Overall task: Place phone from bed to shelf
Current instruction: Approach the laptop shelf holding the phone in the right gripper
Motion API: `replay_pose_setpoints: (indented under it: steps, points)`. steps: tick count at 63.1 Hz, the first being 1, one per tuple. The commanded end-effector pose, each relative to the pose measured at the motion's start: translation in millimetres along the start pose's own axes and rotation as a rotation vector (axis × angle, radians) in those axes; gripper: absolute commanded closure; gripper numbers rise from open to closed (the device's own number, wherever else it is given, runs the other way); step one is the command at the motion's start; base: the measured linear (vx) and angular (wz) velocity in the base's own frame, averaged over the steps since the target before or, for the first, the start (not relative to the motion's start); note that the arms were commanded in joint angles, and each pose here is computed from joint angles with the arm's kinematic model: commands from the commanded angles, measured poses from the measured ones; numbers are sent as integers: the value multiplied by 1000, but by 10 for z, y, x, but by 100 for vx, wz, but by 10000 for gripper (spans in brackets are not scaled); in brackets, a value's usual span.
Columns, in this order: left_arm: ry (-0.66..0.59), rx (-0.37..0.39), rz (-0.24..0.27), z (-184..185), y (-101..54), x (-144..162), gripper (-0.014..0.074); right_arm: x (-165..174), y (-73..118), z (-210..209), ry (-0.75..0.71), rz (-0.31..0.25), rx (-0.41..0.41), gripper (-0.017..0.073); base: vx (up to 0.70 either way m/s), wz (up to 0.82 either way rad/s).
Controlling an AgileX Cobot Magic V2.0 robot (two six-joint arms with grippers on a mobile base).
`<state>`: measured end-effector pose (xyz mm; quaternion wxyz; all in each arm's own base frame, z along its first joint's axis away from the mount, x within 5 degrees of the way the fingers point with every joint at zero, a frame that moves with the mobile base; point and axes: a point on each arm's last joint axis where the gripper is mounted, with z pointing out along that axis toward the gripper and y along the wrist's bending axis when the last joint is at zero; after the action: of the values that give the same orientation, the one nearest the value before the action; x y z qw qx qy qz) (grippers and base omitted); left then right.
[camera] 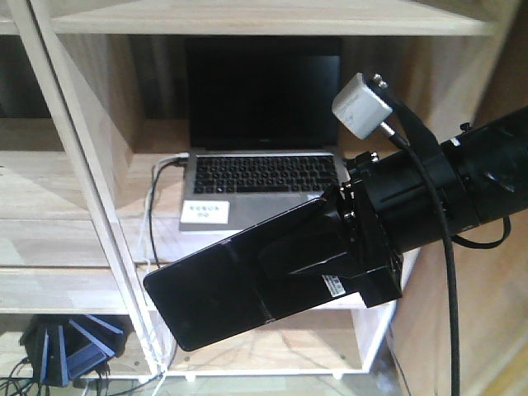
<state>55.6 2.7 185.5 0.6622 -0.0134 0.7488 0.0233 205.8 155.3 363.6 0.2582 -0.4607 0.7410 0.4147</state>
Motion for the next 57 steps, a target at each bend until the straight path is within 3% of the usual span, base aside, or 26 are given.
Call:
replay_pose_setpoints:
  steps: [1,57]
  points:
    - [-71,-3,-9,-3,2,-43,592,-99,184,-94,-57,-28,-77,561,18,17]
    - [-71,-3,-9,-3,2,-43,592,-99,184,-94,-57,-28,-77,561,15,-2]
